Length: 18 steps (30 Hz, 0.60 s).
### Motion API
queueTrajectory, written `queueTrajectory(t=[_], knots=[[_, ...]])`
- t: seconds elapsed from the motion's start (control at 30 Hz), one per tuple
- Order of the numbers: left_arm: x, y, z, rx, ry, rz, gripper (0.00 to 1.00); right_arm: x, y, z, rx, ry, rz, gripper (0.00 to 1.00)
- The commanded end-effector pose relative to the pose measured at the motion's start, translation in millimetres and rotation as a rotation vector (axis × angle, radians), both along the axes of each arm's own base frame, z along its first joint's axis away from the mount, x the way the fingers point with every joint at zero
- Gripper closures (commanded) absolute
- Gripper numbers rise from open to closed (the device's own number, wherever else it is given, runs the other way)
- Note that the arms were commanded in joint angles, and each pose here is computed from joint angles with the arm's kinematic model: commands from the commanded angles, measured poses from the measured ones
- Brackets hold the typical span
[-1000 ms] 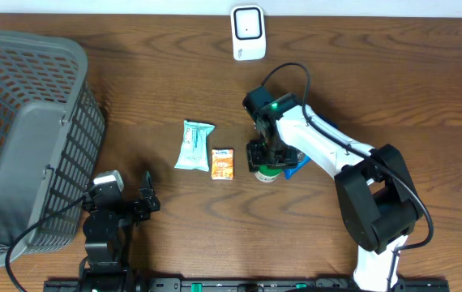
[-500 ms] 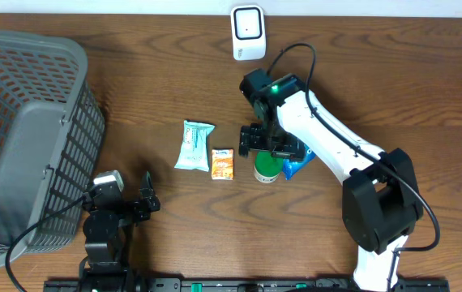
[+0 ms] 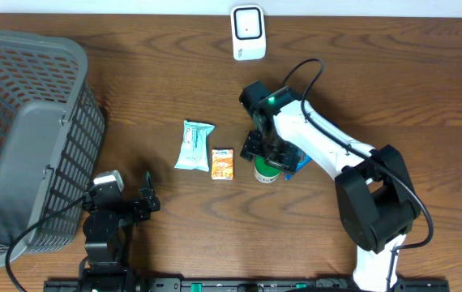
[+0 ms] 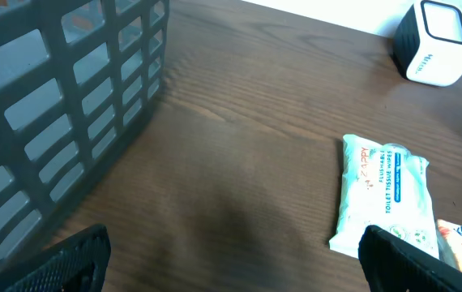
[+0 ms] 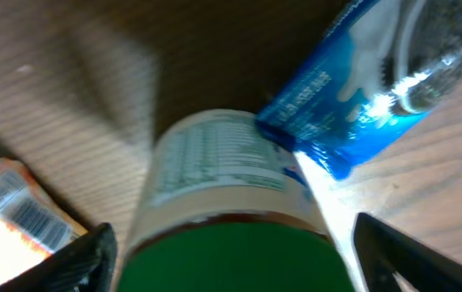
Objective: Scan the item barcode
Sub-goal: 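Lower the right gripper and grasp the green-capped bottle, then lift the bottle and carry it to the white scanner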
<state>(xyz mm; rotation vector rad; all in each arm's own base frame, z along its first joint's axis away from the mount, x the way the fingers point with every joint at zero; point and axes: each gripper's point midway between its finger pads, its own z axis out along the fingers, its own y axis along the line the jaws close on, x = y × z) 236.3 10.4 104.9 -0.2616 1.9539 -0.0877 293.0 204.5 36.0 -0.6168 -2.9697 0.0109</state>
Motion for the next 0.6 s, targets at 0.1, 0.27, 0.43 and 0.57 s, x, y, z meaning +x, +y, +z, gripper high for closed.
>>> queueTrajectory(t=[0.1, 0.27, 0.43, 0.57], knots=[[-2.3, 3.4, -14.5, 0.013, 0.034, 0.013, 0.02, -2.6, -0.6, -13.1, -0.041, -0.015, -0.089, 0.16], [-2.3, 3.4, -14.5, 0.013, 0.034, 0.013, 0.02, -8.8, -11.4, -20.5, -0.093, -0.009, -0.147, 0.22], [-2.3, 3.4, -14.5, 0.013, 0.034, 0.013, 0.02, -13.7, -14.8, -30.6, -0.099, -0.004, -0.166, 0.3], [-2.3, 3.4, -14.5, 0.013, 0.034, 0.013, 0.02, -16.9, -14.6, -36.3, -0.1, -0.004, -0.192, 0.31]])
